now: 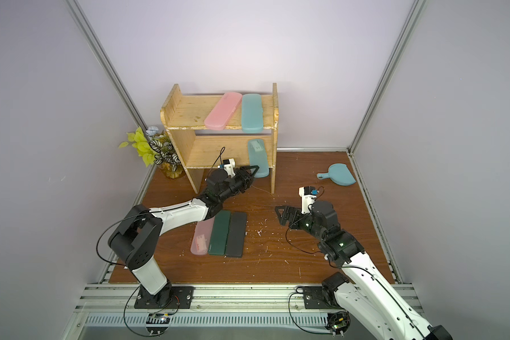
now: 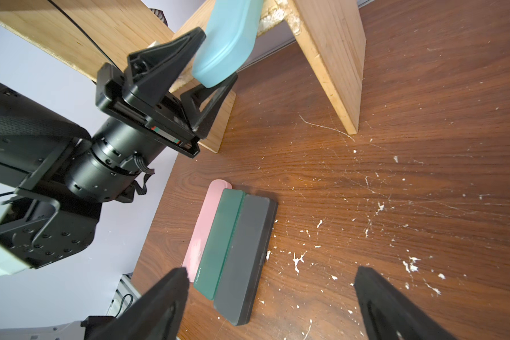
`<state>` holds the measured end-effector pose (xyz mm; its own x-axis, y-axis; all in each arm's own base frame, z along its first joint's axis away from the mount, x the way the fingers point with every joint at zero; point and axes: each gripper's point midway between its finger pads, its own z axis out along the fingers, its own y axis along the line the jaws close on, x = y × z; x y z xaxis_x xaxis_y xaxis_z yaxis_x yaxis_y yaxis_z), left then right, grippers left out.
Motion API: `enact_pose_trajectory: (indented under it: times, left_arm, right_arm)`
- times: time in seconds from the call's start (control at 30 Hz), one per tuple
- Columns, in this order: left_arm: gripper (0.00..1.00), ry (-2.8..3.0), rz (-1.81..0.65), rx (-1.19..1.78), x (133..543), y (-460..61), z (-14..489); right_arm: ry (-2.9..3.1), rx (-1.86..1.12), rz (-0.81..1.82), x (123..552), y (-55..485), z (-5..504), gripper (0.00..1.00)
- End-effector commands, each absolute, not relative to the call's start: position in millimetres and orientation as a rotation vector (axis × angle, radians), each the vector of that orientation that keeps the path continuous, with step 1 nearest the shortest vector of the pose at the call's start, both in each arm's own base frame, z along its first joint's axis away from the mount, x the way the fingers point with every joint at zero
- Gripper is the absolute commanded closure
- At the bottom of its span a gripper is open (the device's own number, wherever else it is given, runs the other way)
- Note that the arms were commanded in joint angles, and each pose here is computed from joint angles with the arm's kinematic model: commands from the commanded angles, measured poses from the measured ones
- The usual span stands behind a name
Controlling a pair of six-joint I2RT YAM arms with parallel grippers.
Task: Remove the pencil cases from the shelf
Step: Pick up the pencil case from the shelf.
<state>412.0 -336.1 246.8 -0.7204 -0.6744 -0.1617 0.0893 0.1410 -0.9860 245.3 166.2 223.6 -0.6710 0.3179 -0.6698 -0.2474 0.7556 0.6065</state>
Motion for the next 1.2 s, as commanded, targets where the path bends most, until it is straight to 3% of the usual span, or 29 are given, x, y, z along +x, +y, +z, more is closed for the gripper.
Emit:
enact_pose_trajectory:
  times: [0.0,0.33,0.67,1.17]
  left_arm:
    - [0.67,1.772,-1.695,-0.504,409,-344,267]
    - [0.89,1.770,-1.690,-0.505,402,-338,270]
    - [0.94,1.742,-1.677,-0.481,375,-316,295]
    - [0.98,1.757,-1.864,-0.266,279,-288,317]
  right_arm:
    - [2.073,0.041,0.863,249,162,245,0.05]
    - [2.064,0.071,0.901,251,163,249,0.05]
    - [2.039,0.102,1.103,245,180,255,0.06]
    - [1.803,0.137,1.587,231,209,302,0.07]
